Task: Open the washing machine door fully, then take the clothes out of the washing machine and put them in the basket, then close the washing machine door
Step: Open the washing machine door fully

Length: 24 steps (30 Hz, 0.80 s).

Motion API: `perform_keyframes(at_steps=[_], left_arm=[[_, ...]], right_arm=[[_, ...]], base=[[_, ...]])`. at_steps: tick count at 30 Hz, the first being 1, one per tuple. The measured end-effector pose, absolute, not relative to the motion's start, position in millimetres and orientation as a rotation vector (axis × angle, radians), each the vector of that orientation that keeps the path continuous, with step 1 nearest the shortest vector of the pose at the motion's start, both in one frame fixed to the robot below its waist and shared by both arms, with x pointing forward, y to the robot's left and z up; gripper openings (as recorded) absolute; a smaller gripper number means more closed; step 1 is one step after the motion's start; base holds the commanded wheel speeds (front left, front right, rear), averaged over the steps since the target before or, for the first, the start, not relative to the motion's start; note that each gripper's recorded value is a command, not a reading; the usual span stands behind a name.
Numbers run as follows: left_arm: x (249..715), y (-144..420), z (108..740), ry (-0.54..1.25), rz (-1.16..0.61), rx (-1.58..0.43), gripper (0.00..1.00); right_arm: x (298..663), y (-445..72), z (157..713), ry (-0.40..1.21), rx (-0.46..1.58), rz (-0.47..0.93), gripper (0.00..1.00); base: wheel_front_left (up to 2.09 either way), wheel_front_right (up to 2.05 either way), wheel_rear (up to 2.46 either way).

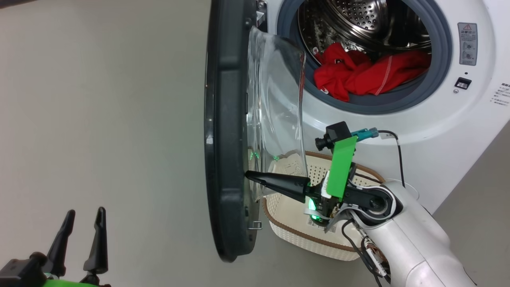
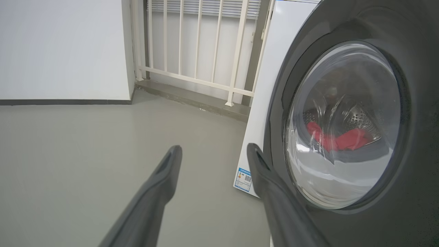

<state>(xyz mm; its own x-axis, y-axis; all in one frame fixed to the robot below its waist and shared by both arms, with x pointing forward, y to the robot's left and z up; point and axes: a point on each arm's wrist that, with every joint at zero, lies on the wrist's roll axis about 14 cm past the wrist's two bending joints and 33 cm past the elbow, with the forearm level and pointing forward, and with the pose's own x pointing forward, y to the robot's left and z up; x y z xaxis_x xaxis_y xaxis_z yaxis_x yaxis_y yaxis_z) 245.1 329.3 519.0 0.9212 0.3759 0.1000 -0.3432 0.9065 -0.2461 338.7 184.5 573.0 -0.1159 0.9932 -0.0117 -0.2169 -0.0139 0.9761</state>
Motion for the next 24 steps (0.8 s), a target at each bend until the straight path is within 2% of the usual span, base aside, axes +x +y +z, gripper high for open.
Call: perform_keyframes(at_steps=[24], left_arm=[[242.8, 329.5, 515.8, -0.134, 0.384, -0.227, 1.0]], right_arm=[[318.8, 217.9, 585.0, 1.18, 0.991, 1.454, 0.0]], base=[[0.0, 0.0, 0.0]])
